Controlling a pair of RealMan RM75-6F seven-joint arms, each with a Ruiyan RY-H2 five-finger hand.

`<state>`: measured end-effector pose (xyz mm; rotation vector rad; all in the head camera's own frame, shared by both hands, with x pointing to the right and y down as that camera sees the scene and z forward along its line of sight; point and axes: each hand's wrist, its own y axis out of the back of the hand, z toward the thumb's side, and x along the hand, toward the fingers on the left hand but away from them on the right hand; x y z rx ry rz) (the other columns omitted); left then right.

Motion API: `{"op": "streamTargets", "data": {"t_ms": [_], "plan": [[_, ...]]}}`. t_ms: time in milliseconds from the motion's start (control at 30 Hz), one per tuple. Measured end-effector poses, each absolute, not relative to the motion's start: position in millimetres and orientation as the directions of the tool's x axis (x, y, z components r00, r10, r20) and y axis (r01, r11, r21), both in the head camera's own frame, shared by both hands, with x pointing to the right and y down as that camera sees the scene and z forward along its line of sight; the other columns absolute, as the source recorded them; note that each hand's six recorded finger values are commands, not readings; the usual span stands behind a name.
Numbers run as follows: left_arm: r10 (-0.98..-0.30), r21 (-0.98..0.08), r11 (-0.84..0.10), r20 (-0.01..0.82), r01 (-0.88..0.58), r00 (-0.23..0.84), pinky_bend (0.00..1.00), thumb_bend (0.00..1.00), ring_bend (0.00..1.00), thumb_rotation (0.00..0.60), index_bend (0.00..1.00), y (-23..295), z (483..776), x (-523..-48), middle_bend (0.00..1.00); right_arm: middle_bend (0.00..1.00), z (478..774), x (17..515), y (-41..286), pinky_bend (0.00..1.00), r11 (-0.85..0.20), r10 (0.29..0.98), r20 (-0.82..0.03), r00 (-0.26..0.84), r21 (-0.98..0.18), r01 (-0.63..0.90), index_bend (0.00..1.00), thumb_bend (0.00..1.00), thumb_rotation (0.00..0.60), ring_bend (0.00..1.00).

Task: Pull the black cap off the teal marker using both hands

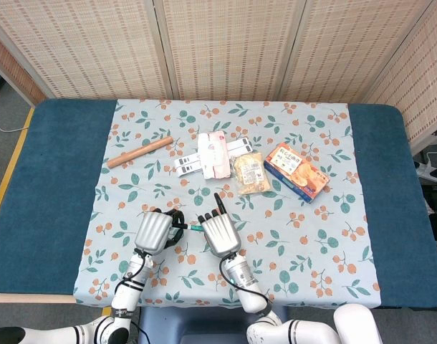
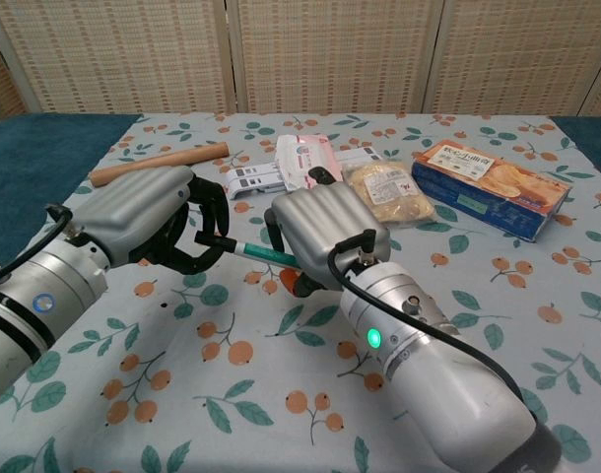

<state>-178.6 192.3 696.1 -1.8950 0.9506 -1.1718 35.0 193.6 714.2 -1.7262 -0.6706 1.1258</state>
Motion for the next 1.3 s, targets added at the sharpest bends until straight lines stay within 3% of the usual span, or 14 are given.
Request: {"op": "streamTargets", "data": {"t_ms": [1033,1167,1300], "plan": [[-0.870,-0.805,-0.485,0.405,-0.341,0.280,0.61,0.92,0.74,0.600,0.81,175.3,694.4,-197.3,1.00,0.87,709.8,42.7,184.4,0.00,-0.400,0.827,-0.377,0.417,-0.916,-0.035,0.99,0.33,0.600,0.46],[-0.870,-0.808,-0.487,0.414,-0.331,0.269,0.61,0.88,0.74,0.600,0.80,172.2,696.2,-203.4,1.00,0.87,711.4,47.2,183.7,0.01,-0.389,0.825,-0.381,0.418,-0.919,-0.070,0.99,0.33,0.600,0.46],[-0.869,-0.818,-0.490,0.434,-0.302,0.236,0.57,0.75,0.72,0.600,0.74,167.3,704.2,-218.1,0.92,0.87,717.2,54.2,187.4,0.01,-0.386,0.813,-0.398,0.425,-0.915,-0.118,0.95,0.33,0.600,0.46]]}}
